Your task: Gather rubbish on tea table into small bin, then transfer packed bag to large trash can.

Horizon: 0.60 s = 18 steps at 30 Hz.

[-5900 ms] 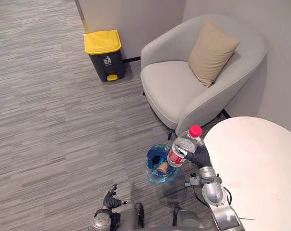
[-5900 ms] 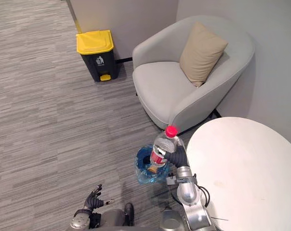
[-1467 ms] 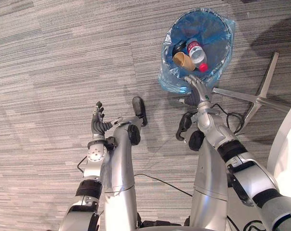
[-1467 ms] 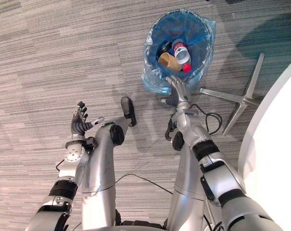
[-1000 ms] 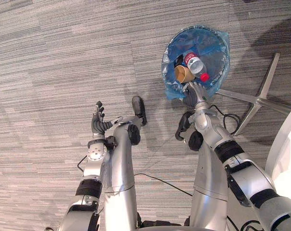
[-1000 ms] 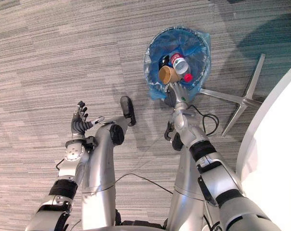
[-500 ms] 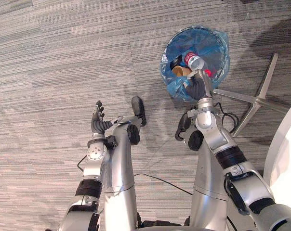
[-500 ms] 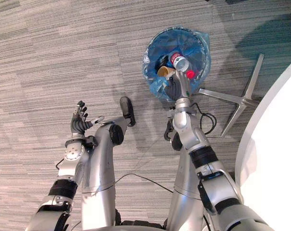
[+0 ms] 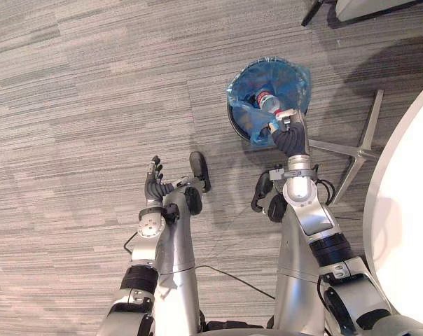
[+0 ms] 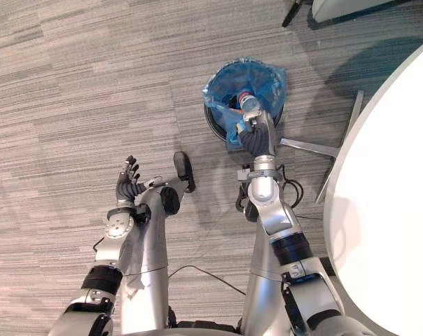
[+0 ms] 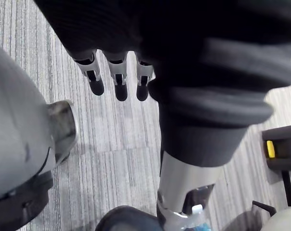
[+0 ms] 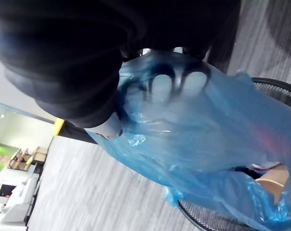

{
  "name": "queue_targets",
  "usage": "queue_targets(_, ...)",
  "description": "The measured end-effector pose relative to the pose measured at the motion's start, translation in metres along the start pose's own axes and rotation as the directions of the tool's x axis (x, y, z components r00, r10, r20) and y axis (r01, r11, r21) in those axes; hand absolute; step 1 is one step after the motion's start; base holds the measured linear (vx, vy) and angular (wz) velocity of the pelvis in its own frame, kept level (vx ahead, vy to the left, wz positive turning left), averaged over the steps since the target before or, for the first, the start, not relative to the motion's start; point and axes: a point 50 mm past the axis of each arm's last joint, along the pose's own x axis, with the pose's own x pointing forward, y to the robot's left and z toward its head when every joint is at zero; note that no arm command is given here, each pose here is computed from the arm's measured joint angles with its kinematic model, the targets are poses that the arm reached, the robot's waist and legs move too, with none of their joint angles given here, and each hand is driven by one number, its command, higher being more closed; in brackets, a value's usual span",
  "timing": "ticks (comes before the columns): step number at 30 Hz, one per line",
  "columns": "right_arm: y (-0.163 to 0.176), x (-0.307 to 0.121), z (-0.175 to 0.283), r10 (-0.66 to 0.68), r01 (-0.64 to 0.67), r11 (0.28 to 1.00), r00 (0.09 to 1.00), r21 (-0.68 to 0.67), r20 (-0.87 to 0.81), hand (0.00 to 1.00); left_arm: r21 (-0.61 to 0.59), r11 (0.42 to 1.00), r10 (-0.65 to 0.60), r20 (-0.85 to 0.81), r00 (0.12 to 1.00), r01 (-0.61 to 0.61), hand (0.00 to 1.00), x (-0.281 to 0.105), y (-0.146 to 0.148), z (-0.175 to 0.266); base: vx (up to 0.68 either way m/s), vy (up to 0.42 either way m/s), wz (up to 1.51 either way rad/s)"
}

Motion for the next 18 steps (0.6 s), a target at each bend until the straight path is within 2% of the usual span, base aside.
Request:
queue_targets(5, 0.014, -0.031, 0.001, 0.048, -0.039, 0.983, 0.998, 0.179, -0.046, 1.00, 0.007, 1.000, 0.006, -0.093, 0.996, -0.006, 0.00, -0.020, 0.004, -0.027, 0.04, -0.027, 0.00)
queue_targets(15, 0.021, -0.080, -0.003, 0.151, -0.117, 0.948, 0.984, 0.296, -0.097, 1.00, 0.035, 0.999, -0.007, -0.279, 0.960, 0.018, 0.00, -0.068, 0.012, -0.076, 0.11, 0.010, -0.01)
queue_targets(18, 0.022, -0.094, -0.011, 0.192, -0.143, 0.944, 0.971, 0.298, -0.140, 1.00, 0.069, 0.995, -0.040, -0.361, 0.932, 0.070, 0.00, -0.088, 0.014, -0.096, 0.16, 0.023, -0.05)
